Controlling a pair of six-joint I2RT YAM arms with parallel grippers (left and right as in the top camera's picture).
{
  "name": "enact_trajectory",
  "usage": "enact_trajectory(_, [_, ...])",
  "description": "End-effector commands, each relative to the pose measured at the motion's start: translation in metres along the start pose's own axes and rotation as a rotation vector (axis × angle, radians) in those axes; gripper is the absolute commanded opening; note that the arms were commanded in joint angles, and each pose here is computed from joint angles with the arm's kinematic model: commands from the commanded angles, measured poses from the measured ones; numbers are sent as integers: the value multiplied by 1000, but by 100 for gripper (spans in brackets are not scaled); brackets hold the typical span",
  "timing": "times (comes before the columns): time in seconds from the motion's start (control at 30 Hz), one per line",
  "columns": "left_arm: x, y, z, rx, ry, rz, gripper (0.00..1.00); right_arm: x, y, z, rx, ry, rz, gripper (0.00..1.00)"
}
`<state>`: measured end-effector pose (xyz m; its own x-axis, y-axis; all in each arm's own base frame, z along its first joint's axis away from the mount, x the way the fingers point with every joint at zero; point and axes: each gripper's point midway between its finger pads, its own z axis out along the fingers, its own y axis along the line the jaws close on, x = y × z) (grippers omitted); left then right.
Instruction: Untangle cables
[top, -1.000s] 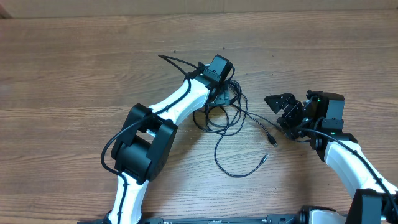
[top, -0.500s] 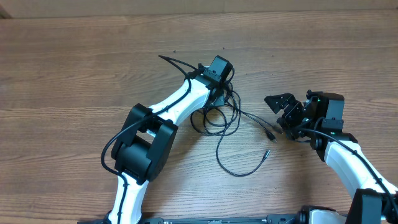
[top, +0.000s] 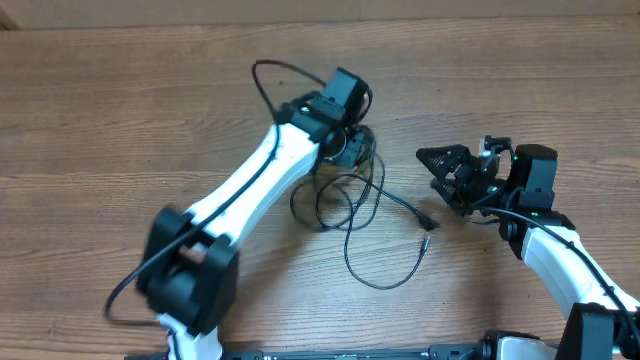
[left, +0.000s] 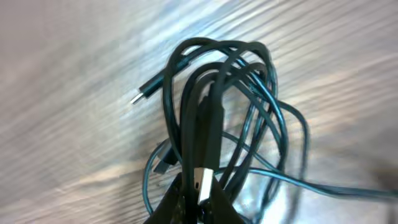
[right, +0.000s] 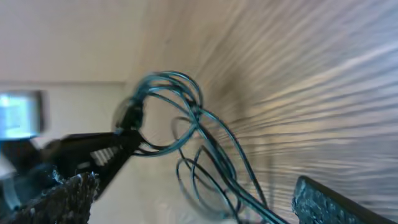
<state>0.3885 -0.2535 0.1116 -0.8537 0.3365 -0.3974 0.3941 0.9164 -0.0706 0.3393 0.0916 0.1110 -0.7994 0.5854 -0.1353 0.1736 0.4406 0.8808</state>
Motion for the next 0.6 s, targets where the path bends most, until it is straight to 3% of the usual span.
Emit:
enact_trajectory(0.0, [-18,-33,-70,187,-138,303,4,9,23,-3,-116,77,-44,100])
enact_trajectory(0.1, [-4,-49,-92,290,-136,425,4,11,26,-3,-129,90,-46,100])
enact_trajectory(0.23, [13,-62,-96,384,-89,464,4,16,37,-5,-186,125,-74,100])
enact_trajectory(0.37, [24,-96,-116,621,-110,544,5,16,37,-5,-190,125,-95,100])
enact_trajectory(0.4, [26,-104,-122,685,-119,554,9,17,37,-5,-188,126,-95,100])
enact_trajectory(0.47, [27,-109,-127,725,-124,552,14,17,37,-5,-188,126,-94,100])
enact_trajectory(0.57, [26,-107,-124,706,-122,552,8,17,36,-5,-187,128,-92,99])
